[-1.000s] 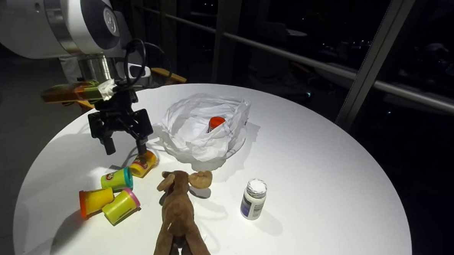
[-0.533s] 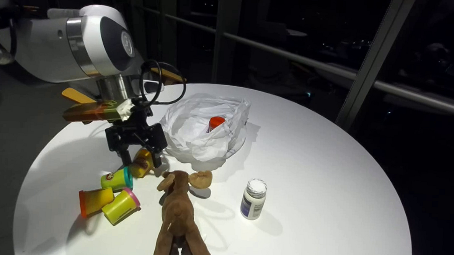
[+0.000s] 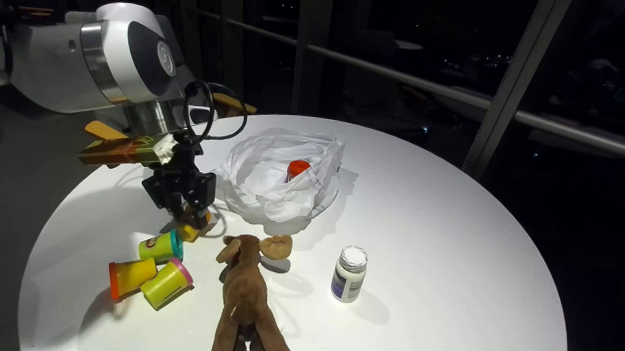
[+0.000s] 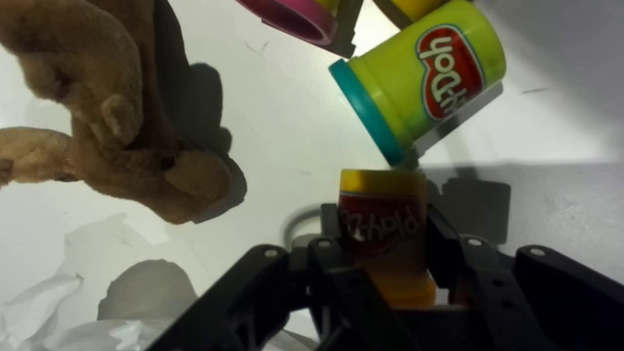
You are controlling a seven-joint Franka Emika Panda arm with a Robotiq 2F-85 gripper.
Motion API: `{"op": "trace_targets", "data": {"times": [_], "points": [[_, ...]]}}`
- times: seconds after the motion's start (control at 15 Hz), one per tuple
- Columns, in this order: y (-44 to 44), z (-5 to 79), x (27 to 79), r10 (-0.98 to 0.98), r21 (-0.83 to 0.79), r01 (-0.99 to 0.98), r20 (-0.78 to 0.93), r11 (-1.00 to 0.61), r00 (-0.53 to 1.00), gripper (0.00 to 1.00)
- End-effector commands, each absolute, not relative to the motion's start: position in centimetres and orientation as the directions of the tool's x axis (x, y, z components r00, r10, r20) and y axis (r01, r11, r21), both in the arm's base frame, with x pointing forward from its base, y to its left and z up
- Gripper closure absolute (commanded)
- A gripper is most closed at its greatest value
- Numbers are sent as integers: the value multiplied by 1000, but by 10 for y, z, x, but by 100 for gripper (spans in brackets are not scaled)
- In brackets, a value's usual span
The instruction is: Pick up all the objects on the table and put them on the plastic
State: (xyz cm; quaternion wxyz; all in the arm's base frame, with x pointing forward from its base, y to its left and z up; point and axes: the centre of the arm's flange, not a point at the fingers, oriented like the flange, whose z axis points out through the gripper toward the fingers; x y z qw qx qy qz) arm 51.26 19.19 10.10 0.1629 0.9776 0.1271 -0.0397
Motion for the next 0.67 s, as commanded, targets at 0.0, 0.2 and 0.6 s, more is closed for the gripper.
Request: {"op": "trace_targets", "data": {"times": [0.0,0.2,0.6], "points": [[200,128,505,183,354,202,-88,-913,979,82],[202,159,510,89,419,95,-34,-903,995,82],[190,235,567,-110,481,-179,168,-858,980,82]]}}
